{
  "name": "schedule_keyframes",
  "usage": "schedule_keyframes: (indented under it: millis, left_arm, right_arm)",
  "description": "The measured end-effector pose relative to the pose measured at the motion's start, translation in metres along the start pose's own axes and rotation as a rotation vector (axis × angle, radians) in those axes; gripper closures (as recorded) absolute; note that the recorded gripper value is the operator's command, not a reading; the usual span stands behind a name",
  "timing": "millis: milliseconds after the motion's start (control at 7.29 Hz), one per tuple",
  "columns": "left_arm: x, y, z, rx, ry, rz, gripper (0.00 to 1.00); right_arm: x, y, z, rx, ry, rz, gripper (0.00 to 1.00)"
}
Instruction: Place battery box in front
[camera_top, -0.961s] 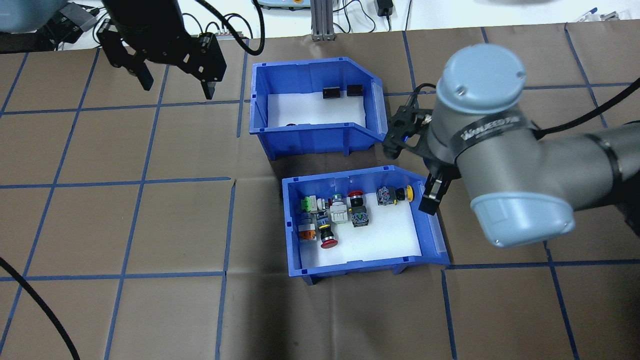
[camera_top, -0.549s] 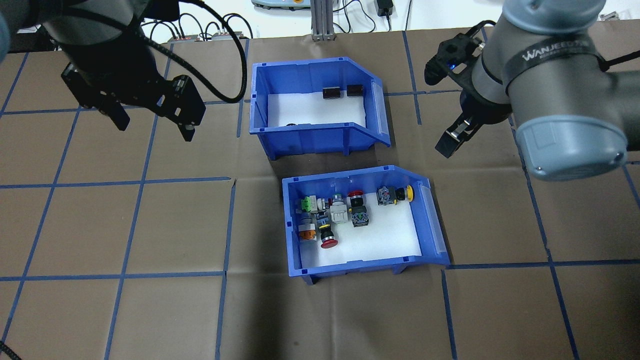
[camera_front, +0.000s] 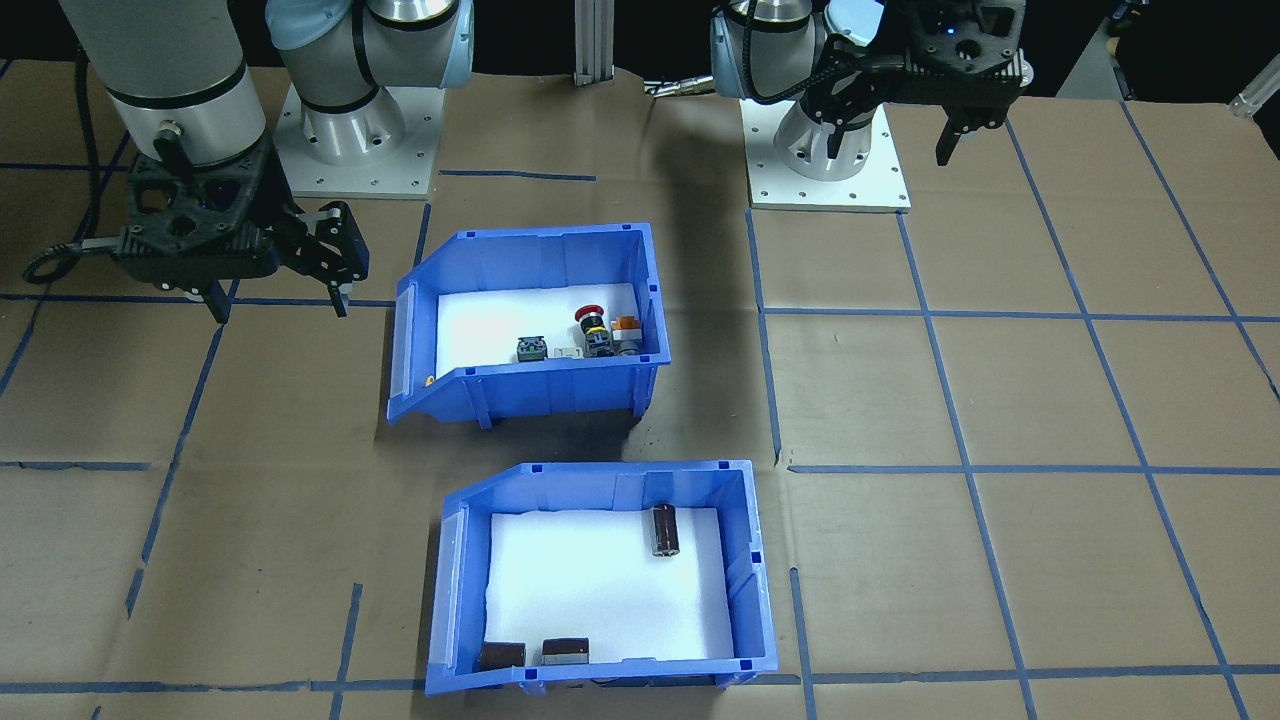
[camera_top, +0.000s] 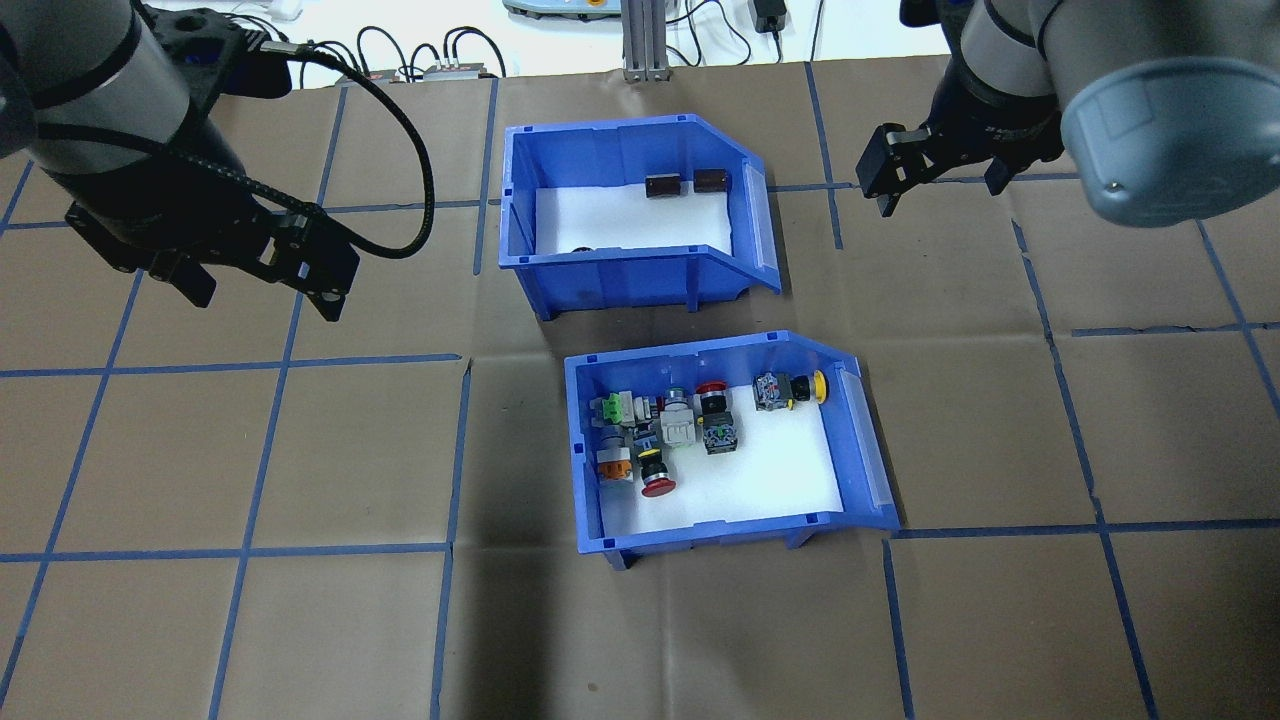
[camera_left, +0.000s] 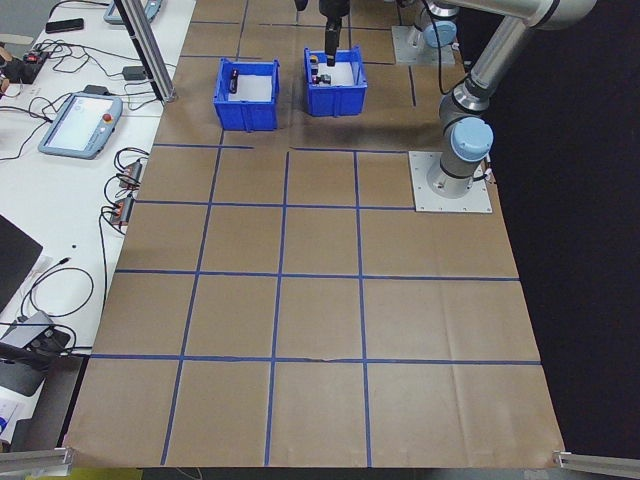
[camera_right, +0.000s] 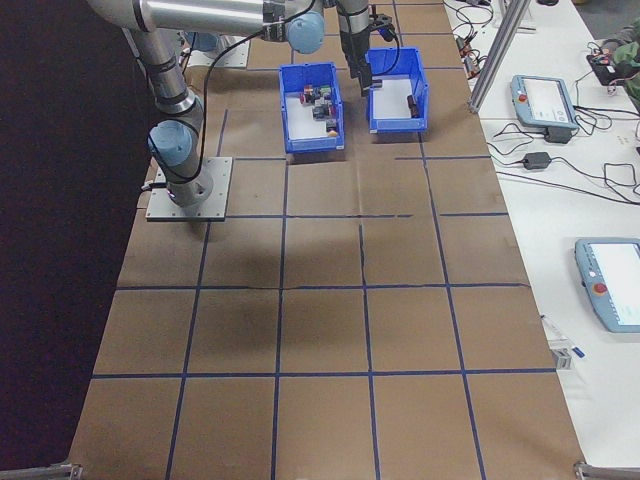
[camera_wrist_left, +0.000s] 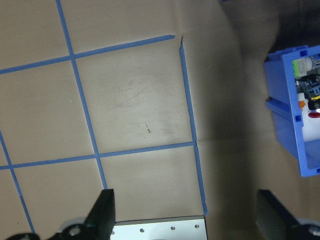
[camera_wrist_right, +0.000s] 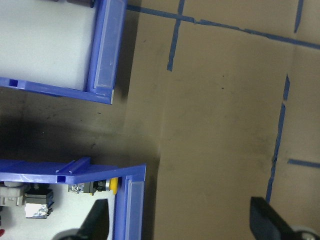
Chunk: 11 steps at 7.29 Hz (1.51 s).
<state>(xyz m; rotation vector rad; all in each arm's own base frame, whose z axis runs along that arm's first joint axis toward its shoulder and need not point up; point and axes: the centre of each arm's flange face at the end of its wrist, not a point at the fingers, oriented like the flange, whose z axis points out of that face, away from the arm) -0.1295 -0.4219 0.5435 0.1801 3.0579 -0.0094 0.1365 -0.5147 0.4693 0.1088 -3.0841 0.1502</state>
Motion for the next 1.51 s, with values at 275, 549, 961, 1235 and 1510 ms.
schedule_keyframes:
  millis: [275, 549, 961, 1235, 1510]
  left_arm:
    - [-0.003, -0.007, -0.006, 0.07, -0.006, -0.013, 0.01]
    - [-0.003, -0.009, -0.004, 0.105, -0.01, -0.018, 0.01]
    - [-0.003, -0.008, 0.001, 0.117, -0.012, -0.022, 0.01]
    - [-0.003, -0.008, 0.001, 0.118, -0.012, -0.022, 0.01]
    - [-0.003, -0.008, 0.001, 0.118, -0.012, -0.022, 0.01]
  right_arm:
    - [-0.002, 0.005, 0.011, -0.114, -0.029, 0.14, 0.0]
    - [-0.003, 0.011, 0.022, -0.157, -0.035, 0.189, 0.0]
    - [0.003, 0.012, 0.022, -0.153, -0.026, 0.209, 0.0]
    - [0.006, 0.012, 0.021, -0.153, -0.025, 0.215, 0.0]
    - [0.008, 0.011, 0.021, -0.151, -0.026, 0.218, 0.0]
